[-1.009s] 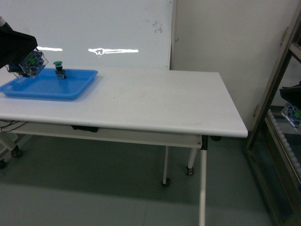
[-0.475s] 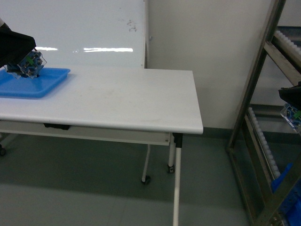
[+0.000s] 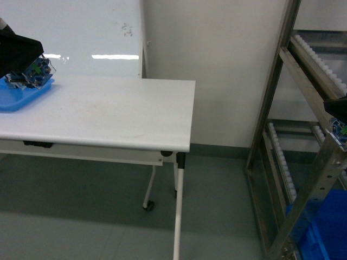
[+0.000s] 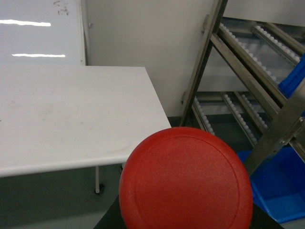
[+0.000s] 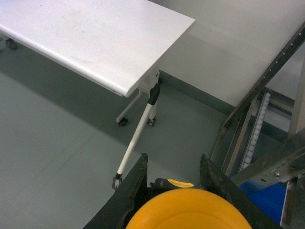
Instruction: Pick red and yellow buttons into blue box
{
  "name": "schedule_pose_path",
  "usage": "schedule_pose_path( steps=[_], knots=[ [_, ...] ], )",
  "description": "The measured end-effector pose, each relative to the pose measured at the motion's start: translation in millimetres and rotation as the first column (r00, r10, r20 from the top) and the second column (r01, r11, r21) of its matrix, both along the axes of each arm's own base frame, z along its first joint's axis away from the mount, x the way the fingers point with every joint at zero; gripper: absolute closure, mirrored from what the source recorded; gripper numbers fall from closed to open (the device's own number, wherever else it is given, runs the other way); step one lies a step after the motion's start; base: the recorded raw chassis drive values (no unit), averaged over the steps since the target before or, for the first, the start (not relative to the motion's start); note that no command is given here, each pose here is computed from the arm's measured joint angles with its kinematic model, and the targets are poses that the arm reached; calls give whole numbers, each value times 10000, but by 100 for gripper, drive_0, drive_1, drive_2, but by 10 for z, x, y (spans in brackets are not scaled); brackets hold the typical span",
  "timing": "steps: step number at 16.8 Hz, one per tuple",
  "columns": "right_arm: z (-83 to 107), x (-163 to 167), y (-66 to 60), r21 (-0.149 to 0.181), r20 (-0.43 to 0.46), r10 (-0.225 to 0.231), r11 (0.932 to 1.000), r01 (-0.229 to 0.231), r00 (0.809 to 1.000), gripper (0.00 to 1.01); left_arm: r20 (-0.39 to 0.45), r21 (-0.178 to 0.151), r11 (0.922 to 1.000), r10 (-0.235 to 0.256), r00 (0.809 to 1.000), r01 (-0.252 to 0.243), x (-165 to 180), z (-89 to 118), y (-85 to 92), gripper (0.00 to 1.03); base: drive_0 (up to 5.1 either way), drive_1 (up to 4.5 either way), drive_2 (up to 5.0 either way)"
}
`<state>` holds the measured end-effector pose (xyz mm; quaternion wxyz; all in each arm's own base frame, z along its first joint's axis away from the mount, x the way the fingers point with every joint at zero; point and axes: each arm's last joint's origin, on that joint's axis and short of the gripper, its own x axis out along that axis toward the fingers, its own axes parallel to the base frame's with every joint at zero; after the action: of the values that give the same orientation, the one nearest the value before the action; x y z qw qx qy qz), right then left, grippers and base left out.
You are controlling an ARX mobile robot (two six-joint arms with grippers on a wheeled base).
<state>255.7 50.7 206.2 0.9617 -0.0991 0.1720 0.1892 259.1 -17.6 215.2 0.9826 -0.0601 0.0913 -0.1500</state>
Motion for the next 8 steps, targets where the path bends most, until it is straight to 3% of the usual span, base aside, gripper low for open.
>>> schedule_pose_path(
  steps=[8],
  knots=[
    [-2, -1, 0, -1, -15, 4, 10000, -4, 10000, 72, 27, -2, 10000, 8, 10000, -8, 1, 3, 4, 79, 414, -223, -223]
  ],
)
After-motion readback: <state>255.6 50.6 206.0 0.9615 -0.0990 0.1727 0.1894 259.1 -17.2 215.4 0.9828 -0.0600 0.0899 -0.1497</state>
